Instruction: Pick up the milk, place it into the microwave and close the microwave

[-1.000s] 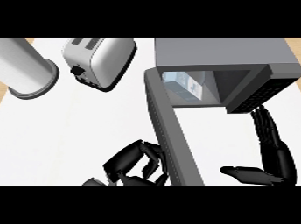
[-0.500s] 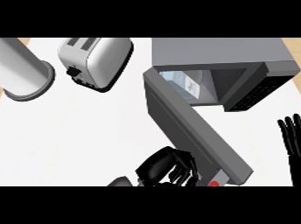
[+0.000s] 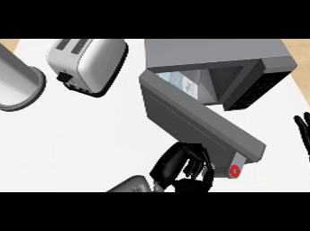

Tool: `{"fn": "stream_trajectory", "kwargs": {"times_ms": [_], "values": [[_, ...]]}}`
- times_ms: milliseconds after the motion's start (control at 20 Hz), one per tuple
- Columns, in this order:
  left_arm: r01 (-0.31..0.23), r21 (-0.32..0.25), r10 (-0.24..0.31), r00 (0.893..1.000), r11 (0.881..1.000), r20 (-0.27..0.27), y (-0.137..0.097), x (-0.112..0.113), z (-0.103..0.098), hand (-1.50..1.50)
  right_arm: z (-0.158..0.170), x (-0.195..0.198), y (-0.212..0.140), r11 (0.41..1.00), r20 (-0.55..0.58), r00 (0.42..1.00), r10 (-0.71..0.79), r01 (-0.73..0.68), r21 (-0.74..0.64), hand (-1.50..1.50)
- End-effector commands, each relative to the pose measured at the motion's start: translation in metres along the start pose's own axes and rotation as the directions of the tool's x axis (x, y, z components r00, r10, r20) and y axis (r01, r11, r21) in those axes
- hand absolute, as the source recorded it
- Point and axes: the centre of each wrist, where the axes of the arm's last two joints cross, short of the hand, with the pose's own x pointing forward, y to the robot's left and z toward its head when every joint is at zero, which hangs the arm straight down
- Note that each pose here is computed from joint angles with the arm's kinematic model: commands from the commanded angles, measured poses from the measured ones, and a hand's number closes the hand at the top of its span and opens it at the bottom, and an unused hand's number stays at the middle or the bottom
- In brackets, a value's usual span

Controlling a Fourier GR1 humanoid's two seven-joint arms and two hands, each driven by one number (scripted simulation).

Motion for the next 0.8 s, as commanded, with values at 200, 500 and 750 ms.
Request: {"fn": "stream_trajectory", "kwargs": {"times_ms": [200,500,750], "values": [[-0.046,0.121,0.032,0.993,0.992,0.113,0.013,0.032,-0.037,1.5,-0.011,0.023,0.004,0.978,0.022,0.997,-0.079,0.074,0.195,-1.5],[-0.06,0.198,0.042,0.994,0.978,0.096,0.029,0.036,-0.056,1.5,-0.027,0.033,0.005,0.96,0.056,0.991,-0.118,0.099,0.262,-1.5],[-0.069,0.292,0.056,0.997,0.954,0.055,0.049,0.045,-0.077,1.5,-0.029,0.044,0.004,0.953,0.055,0.989,-0.14,0.12,0.28,-1.5]]}}
